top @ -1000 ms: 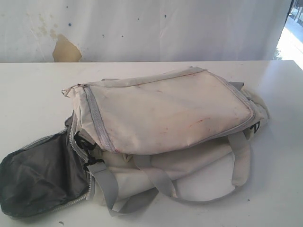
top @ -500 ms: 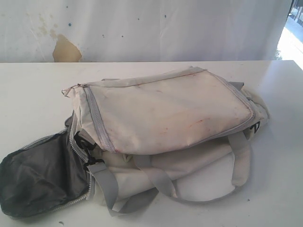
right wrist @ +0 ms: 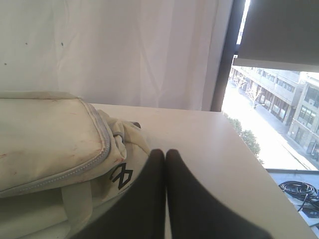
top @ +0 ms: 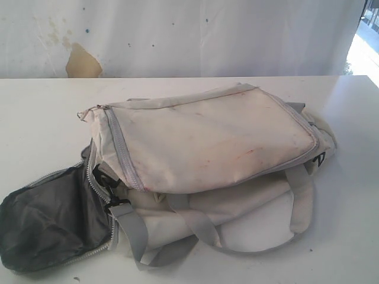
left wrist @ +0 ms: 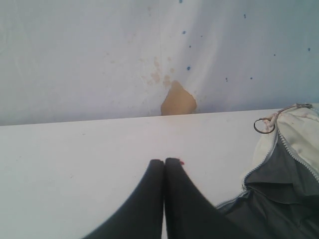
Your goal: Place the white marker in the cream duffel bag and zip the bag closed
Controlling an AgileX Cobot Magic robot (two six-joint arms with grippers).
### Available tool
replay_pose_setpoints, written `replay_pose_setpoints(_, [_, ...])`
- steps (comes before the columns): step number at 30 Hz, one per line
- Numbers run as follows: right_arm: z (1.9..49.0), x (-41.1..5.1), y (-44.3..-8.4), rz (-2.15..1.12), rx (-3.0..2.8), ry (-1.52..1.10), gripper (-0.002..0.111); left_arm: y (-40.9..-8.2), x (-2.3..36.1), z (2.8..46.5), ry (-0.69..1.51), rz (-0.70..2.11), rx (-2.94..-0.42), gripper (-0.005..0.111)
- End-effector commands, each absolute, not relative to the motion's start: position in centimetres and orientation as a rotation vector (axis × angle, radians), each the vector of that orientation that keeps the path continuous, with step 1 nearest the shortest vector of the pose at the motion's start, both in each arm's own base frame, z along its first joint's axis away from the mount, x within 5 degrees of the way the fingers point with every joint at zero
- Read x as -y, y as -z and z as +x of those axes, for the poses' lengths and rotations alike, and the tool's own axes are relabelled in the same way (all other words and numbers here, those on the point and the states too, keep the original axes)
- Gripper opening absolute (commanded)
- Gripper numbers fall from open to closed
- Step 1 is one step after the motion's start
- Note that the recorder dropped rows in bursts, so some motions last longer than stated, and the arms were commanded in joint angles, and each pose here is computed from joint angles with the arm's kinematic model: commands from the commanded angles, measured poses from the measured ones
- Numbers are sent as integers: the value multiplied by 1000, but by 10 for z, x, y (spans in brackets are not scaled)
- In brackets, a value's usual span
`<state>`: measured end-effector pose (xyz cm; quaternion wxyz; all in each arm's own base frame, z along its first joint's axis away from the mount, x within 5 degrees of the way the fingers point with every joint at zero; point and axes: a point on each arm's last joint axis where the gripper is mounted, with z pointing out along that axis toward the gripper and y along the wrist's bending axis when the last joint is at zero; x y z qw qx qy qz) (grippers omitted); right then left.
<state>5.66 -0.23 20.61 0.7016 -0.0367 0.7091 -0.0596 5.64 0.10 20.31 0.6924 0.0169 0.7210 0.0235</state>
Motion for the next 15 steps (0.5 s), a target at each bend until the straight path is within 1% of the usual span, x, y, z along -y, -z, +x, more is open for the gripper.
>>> replay_pose_setpoints(1, [56, 2, -205, -84, -1572, 132, 0, -201, -1, 56, -45, 31, -1615, 0])
replay_pose_setpoints(15, [56, 0, -205, -117, -1569, 100, 0, -201, -1, 56, -45, 31, -1615, 0])
